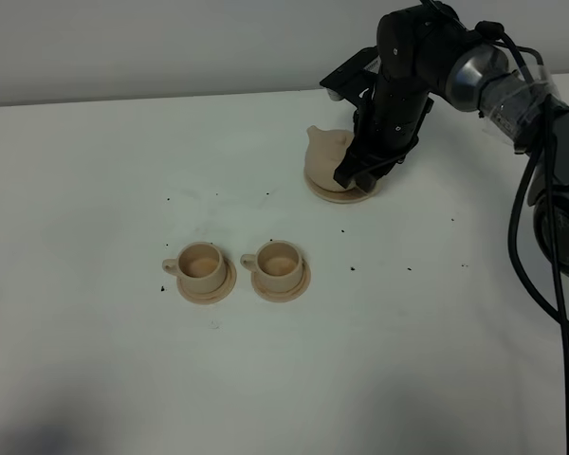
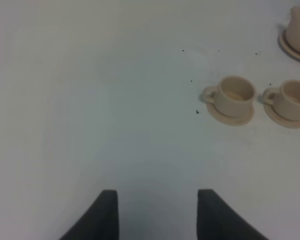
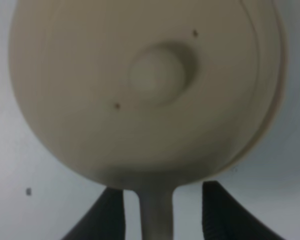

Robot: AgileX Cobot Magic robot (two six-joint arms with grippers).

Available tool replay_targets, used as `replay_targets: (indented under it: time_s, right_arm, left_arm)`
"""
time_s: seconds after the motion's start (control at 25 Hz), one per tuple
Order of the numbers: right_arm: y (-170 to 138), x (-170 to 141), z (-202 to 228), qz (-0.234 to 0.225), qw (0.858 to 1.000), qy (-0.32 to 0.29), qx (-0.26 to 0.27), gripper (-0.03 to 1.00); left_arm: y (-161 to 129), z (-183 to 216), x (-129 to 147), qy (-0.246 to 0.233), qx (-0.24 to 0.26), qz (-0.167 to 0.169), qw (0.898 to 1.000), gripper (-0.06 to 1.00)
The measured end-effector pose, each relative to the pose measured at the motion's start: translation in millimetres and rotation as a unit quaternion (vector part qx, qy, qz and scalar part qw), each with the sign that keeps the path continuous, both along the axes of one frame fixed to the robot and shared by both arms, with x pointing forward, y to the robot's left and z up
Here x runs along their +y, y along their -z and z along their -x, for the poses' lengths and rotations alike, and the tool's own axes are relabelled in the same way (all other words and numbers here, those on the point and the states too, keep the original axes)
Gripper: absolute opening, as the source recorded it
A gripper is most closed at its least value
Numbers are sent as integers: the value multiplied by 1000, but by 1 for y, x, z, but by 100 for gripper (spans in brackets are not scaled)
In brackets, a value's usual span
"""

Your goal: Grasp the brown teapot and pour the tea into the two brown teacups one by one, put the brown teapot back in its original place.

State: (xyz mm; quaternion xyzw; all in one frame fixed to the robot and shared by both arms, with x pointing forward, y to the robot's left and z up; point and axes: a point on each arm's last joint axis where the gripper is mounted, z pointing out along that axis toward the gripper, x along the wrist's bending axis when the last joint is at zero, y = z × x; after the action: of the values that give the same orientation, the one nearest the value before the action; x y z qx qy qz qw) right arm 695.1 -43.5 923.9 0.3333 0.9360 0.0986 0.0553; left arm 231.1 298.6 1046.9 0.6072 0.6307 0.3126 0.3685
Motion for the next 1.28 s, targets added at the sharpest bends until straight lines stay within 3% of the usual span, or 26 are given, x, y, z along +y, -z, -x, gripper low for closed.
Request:
replay_targets:
  time_s: [0.6,1.28]
  right_arm:
    - [0,1,0,-2,1000,-10,-3,13]
    - [-16,2,-3,-10,1000,-16,-15,12]
  left_arm:
    - [0,0,0,0,0,0,1000,41]
    - [0,0,0,0,0,0,1000,41]
